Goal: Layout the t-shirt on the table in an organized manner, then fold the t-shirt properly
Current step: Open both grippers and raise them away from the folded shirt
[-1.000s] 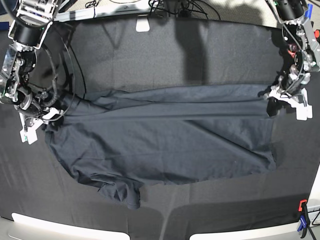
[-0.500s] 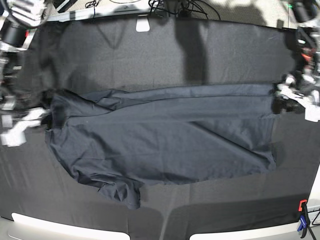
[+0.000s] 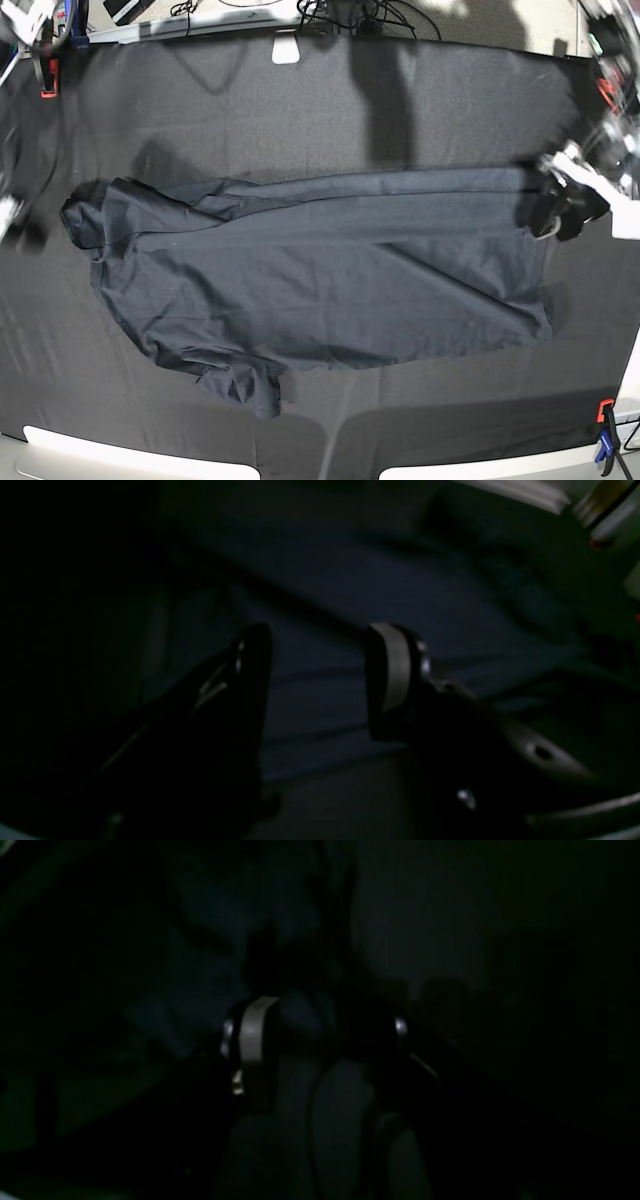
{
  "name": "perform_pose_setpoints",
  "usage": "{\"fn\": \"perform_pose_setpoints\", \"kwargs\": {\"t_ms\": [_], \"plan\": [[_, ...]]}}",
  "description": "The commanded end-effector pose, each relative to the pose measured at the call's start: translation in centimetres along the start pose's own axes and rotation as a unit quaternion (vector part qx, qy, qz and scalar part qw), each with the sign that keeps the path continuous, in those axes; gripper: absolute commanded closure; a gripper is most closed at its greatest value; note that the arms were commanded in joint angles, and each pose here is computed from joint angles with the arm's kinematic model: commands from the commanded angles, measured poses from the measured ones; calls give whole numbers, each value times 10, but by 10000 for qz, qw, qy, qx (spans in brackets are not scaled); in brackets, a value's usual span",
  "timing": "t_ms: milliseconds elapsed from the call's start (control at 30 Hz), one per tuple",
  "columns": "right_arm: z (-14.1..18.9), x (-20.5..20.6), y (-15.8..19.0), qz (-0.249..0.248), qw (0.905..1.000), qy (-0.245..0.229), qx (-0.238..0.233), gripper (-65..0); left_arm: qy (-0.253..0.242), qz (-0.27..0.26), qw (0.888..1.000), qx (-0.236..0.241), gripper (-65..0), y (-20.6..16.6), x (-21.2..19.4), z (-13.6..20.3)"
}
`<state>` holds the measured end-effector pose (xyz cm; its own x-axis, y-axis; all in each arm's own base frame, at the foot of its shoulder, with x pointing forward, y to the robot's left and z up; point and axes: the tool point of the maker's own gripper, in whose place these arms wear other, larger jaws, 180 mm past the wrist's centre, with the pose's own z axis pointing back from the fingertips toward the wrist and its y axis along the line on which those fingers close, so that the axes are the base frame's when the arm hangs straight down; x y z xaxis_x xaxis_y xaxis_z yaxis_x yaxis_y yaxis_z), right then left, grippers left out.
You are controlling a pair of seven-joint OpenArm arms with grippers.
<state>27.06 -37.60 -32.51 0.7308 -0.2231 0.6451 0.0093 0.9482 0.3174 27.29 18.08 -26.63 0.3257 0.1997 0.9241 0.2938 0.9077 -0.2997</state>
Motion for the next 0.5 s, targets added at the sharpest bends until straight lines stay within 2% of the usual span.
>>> {"fn": "perform_pose_setpoints", "kwargs": {"t_ms": [0,133,200,367,467], "plan": [[10,11,-2,159,9997,-161,-16,-275,-308,-104,9994,-125,-275,-14,16,4],[14,-23,-10,-76,9999,-5,-90,-275,-412,-21,9989,-206,-275,-37,14,12],[14,-38,-8,-179,9998,87,-42,-275,-275,15,9993,-254,-275,-41,7,11],[5,-72,15,-373,9989,220,176,-275,29,76,9975,-704,-275,-68,-8,0],[2,-73,31,-323,9990,100,300,-275,218,16,9948,-994,-275,-89,-19,-8]]}}
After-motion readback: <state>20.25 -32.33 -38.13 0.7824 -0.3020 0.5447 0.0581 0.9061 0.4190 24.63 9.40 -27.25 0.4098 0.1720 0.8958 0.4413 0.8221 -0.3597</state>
